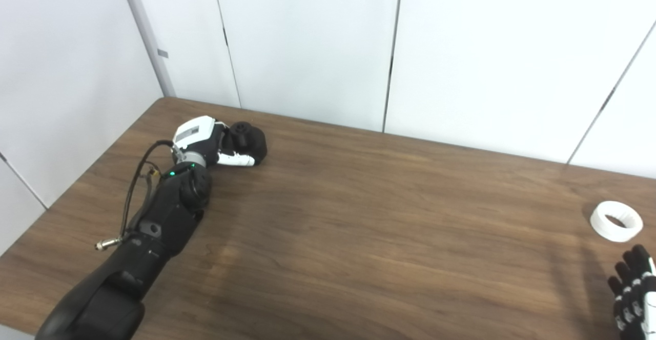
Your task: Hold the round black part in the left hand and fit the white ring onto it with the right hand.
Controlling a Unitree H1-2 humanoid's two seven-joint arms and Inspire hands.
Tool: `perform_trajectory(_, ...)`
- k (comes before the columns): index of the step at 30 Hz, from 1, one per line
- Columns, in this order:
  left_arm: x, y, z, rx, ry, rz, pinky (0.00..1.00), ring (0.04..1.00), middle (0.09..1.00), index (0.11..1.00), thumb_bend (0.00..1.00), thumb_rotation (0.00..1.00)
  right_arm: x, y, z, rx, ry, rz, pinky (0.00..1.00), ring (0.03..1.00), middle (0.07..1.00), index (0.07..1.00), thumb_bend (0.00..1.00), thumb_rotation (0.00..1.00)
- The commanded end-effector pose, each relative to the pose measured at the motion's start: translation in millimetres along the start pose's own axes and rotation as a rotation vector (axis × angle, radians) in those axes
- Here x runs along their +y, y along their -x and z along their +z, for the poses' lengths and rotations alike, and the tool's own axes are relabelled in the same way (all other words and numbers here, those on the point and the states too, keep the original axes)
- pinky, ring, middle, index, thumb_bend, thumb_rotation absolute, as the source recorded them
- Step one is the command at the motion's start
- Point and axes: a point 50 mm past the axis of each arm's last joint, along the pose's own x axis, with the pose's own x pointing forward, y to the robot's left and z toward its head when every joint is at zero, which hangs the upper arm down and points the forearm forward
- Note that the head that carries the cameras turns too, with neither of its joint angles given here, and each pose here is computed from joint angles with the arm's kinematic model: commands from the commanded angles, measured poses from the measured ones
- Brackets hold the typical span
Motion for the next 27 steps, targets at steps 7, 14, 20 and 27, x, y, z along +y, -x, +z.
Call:
perform_trajectory(7,32.3,-10.8,12.9,-0.055,0.022,0.116,0.98,1.000,0.956,0.730,0.90,0.47,-1.3,-5.4,5.3,-0.060,-0.001,0.001,1.00,1.000,1.000,0.996,0.41,0.95)
perform_trajectory(14,31.6,-11.9,13.8,-0.044,0.026,0.119,0.99,1.000,0.959,0.814,0.99,0.54,-1.4,-5.7,3.9,-0.062,-0.012,-0.002,1.00,1.000,1.000,0.987,0.42,0.91)
perform_trajectory(20,29.9,-12.4,15.7,-0.046,0.034,0.112,0.98,1.000,0.966,0.860,1.00,0.55,-1.5,-6.1,4.0,-0.071,-0.014,0.007,1.00,1.000,1.000,0.989,0.42,0.93)
perform_trajectory(27,27.5,-11.8,19.5,-0.049,0.057,0.101,0.99,1.000,0.975,0.862,1.00,0.53,-2.3,-6.0,3.8,-0.072,-0.028,0.005,1.00,1.000,1.000,0.990,0.43,0.93)
